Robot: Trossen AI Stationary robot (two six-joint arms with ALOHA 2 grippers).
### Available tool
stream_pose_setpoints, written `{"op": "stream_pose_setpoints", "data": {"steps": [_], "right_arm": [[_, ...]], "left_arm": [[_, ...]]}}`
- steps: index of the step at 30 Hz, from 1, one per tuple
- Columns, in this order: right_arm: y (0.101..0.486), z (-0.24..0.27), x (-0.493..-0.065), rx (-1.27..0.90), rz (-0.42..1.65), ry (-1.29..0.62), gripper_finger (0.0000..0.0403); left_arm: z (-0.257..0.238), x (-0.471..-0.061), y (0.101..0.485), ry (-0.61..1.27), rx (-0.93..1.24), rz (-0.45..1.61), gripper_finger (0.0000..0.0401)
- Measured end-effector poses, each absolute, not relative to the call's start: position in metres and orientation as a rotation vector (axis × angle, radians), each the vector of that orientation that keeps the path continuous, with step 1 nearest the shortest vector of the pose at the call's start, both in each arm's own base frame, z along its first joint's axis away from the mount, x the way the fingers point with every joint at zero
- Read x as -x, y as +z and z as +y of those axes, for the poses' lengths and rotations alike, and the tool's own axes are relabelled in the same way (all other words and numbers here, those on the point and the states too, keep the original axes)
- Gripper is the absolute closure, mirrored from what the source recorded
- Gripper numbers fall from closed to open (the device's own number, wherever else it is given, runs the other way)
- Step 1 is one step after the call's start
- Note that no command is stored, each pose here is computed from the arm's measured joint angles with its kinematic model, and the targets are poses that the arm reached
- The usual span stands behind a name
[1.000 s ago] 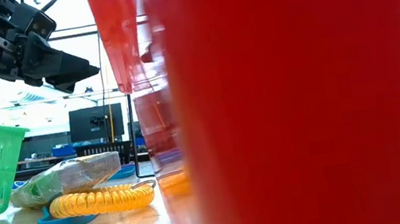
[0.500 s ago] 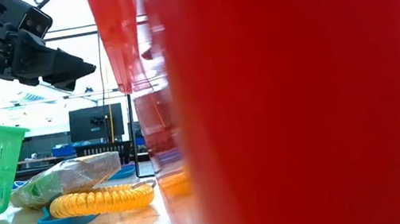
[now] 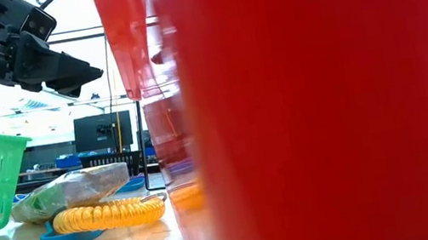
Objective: Pick & Place Office Desk Supplies
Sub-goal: Put the blue spring keychain into the red basket
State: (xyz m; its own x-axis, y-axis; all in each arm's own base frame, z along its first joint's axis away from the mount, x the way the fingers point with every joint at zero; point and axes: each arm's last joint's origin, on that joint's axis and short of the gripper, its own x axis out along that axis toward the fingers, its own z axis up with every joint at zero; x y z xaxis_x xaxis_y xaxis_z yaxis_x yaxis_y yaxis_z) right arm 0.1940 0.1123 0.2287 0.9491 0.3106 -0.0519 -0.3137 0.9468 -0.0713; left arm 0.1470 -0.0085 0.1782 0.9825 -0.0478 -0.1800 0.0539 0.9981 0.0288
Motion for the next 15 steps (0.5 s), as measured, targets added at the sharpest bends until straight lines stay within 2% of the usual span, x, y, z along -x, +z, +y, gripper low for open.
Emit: {"op": "stream_pose_setpoints", "data": {"steps": [3,7,15], "right_arm": [[0.21,0.097,-0.172,0.052,-0.019,0.283,0.0243],[0.191,0.085,-0.153,0.008,-0.035,0.253,0.0243],[0.182,0.081,-0.148,-0.015,-0.007,0.234,0.0243]], "left_arm": [[-0.009,-0.146,0.175,-0.057,0.005,0.216,0.0255],[-0.009,-0.143,0.162,-0.042,0.091,0.362,0.0255],[-0.016,-0.137,0.153,-0.015,0.228,0.516,0.0255]]}}
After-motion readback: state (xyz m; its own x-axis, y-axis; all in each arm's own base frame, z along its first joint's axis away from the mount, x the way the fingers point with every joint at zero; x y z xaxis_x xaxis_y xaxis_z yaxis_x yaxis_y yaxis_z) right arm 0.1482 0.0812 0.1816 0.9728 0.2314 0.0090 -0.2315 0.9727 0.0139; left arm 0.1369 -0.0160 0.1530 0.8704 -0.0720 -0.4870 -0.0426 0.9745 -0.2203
